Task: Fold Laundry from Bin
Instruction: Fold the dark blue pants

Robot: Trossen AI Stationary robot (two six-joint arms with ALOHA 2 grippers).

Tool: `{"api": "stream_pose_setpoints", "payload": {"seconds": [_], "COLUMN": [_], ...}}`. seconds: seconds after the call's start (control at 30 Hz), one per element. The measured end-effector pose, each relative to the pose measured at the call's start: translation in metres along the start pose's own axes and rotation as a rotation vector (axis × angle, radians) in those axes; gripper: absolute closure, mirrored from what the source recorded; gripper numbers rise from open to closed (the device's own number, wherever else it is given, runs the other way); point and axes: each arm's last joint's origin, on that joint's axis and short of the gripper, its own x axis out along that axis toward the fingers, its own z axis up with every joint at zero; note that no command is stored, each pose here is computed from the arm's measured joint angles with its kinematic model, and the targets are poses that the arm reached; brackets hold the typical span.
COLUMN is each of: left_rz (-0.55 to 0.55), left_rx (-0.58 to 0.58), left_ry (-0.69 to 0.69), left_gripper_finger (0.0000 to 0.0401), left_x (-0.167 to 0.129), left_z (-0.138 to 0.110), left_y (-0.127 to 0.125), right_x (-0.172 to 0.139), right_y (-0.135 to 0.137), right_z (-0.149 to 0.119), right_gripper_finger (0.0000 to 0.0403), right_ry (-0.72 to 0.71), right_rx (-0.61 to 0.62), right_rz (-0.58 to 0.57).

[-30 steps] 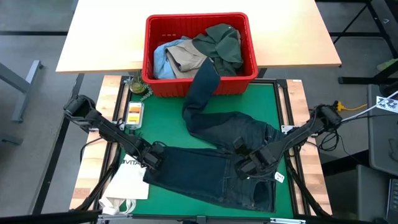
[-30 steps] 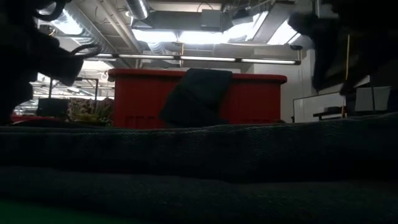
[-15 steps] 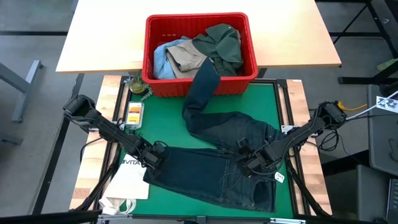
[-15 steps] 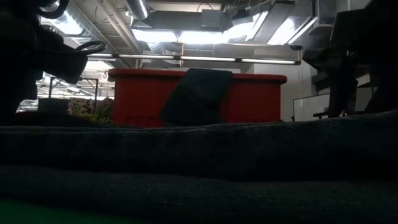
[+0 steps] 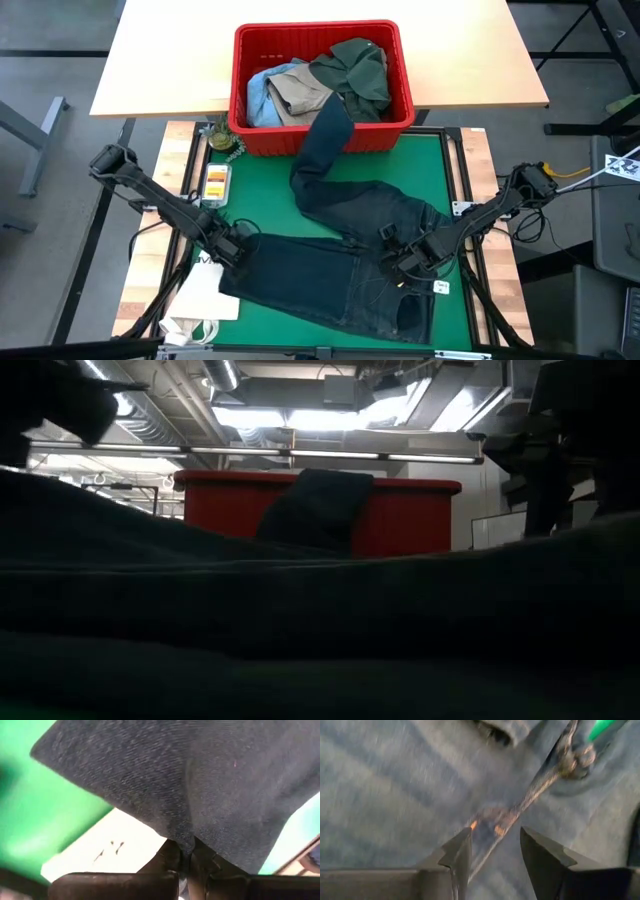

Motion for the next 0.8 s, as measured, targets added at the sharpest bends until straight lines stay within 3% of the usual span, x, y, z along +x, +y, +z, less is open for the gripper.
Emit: {"api": "stream_pose_setpoints", "payload": {"seconds": [0.2, 0.33, 0.57, 0.8], "left_rz": [0.002, -0.077, -0.321, -0.586], "left_rx": [-0.130, -0.160, -0.137, -0.115], "left_ry": [0.062, 0.051, -0.044, -0.260], "left_gripper_finger": [0.0396, 0.0396, 0.0396, 0.0396], "left_x": [-0.015, -0.021, -0.031, -0.044], "left_z": [-0.012, -0.014, -0.009, 0.000], "left_y": [0.011, 0.009, -0.009, -0.033], "right_x": [0.000, 0.000, 0.000, -0.001], "right_y": [0.000, 0.001, 0.001, 0.001], "right_z": [0.000, 0.000, 0.000, 0.001], "right_gripper_finger": [0.0235, 0.0235, 0.0235, 0.0235], "right_ry": [-0.004, -0.004, -0.004, -0.007], "right_rx": [0.001, 0.001, 0.001, 0.001], "right_rz": [0.011, 0.019, 0.024, 0.053]}}
